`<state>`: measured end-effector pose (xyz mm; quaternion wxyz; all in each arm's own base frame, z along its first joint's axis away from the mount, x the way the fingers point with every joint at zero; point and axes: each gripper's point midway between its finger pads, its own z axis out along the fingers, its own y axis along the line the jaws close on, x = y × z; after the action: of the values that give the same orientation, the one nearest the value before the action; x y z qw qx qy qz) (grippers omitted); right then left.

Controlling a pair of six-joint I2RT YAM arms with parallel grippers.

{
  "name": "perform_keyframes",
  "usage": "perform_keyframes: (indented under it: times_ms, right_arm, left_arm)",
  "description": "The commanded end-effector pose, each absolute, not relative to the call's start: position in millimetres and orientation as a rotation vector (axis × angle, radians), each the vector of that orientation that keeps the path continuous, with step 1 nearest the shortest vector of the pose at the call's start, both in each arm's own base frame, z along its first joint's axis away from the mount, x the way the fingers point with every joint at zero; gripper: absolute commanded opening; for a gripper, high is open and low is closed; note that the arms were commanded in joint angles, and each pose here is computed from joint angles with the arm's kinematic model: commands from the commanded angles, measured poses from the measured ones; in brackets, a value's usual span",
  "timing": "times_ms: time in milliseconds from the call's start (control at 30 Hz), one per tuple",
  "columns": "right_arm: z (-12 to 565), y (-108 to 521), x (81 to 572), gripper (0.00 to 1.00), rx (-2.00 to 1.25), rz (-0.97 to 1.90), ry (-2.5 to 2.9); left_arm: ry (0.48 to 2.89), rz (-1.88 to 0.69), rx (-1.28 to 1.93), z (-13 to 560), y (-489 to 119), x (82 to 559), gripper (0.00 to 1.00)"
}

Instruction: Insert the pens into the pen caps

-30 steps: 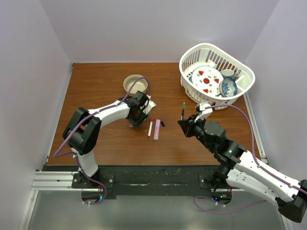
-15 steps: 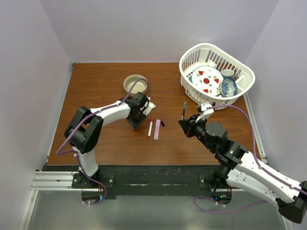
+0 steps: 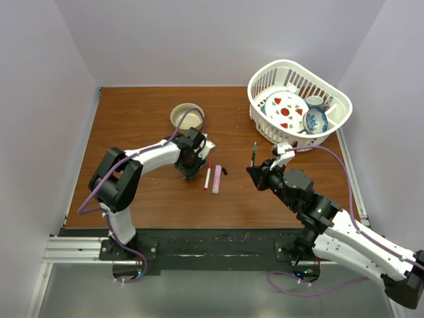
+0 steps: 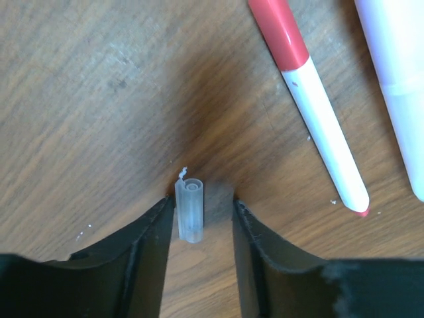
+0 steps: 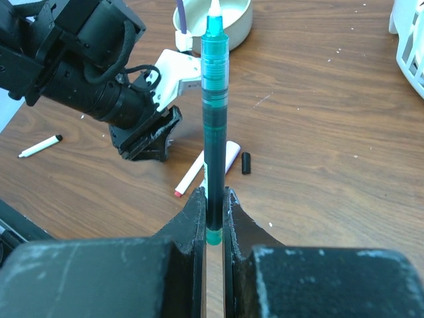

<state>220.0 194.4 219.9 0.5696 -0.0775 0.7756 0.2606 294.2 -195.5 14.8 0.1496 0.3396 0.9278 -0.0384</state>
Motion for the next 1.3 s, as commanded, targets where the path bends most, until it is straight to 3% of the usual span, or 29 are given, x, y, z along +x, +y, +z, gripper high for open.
perform_keyframes:
  times_ms: [0, 100, 367, 1100, 1267]
  right_arm:
    - [229, 191, 220, 0.0, -0.144, 0.63, 1.785]
    - [229, 190, 220, 0.0, -0.149, 0.626, 1.783]
    - [234, 187, 218, 0.0, -0.143, 0.629, 1.767]
    - [188, 252, 207, 0.0, -0.255, 0.892, 1.896]
    - [178, 273, 204, 0.0, -0.27, 0.992, 1.929]
  left_arm:
    - [2.699, -0.026, 0.967, -5, -189, 298, 0.42]
    - [2.683, -0.027, 0.957, -3, -191, 302, 0.35]
    - [2.723, -0.032, 0.959, -11, -191, 297, 0.01]
    - [2.592, -0.136, 0.437, 63, -204, 317, 0.0]
    - [2.46, -0.366, 0.302, 109, -230, 324, 0.0]
